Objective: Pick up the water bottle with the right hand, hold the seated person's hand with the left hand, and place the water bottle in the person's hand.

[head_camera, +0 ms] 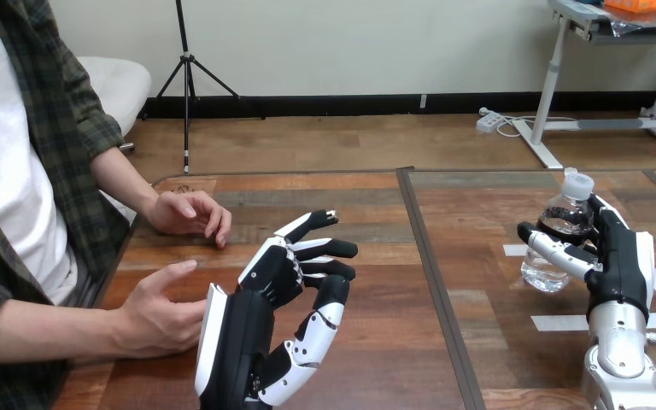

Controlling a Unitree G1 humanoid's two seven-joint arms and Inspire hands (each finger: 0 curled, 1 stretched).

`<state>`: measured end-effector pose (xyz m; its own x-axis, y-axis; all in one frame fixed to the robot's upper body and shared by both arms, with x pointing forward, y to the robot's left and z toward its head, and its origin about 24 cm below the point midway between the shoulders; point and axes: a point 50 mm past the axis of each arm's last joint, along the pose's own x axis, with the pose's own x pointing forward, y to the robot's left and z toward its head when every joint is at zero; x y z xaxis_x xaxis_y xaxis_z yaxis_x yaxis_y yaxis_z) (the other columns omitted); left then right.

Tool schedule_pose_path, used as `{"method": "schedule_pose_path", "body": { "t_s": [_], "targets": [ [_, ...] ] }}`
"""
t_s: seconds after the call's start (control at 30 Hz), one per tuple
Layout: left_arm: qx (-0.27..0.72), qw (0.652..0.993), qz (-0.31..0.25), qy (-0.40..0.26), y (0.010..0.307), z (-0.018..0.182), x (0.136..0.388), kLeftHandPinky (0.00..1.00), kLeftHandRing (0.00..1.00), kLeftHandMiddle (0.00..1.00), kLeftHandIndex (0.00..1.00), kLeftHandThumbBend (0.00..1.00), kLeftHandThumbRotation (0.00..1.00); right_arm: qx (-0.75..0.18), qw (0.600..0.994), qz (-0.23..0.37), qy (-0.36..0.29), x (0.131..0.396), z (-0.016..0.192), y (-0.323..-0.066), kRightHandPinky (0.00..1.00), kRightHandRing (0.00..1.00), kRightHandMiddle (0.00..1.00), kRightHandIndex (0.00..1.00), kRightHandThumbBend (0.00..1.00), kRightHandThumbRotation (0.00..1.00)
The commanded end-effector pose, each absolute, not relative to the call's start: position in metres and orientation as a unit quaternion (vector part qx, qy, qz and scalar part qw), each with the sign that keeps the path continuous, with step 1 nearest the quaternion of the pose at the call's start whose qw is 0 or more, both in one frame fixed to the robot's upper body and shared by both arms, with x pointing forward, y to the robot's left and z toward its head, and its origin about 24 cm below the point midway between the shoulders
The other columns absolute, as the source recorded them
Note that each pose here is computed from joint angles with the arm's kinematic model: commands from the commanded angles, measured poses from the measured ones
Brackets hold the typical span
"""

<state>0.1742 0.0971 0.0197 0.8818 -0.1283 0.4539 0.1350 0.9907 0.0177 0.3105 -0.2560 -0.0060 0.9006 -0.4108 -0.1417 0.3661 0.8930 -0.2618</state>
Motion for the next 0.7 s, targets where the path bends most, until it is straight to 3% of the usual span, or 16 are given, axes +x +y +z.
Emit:
{"method": "schedule_pose_path", "body": {
  "t_s": [0.0, 0.3, 0.67],
  "targets": [
    [-0.024, 0.967, -0.059, -0.248, 0.0906, 0.0262, 0.1722, 0.48, 0.58, 0.65, 0.76, 0.28, 0.44, -0.131, 0.972, -0.192, 0.042, 0.3385, 0.0316, -0.2543, 0.85, 0.87, 0.88, 0.85, 0.69, 0.00],
    [-0.019, 0.967, -0.055, -0.247, 0.0905, 0.0260, 0.1719, 0.48, 0.58, 0.65, 0.76, 0.28, 0.44, -0.125, 0.972, -0.195, 0.045, 0.3402, 0.0318, -0.2520, 0.82, 0.84, 0.85, 0.83, 0.70, 0.00],
    [-0.020, 0.968, -0.052, -0.246, 0.0904, 0.0244, 0.1710, 0.48, 0.58, 0.65, 0.77, 0.29, 0.46, -0.133, 0.967, -0.212, 0.049, 0.3430, 0.0332, -0.2493, 0.71, 0.75, 0.76, 0.76, 0.74, 0.00]
  ]
}}
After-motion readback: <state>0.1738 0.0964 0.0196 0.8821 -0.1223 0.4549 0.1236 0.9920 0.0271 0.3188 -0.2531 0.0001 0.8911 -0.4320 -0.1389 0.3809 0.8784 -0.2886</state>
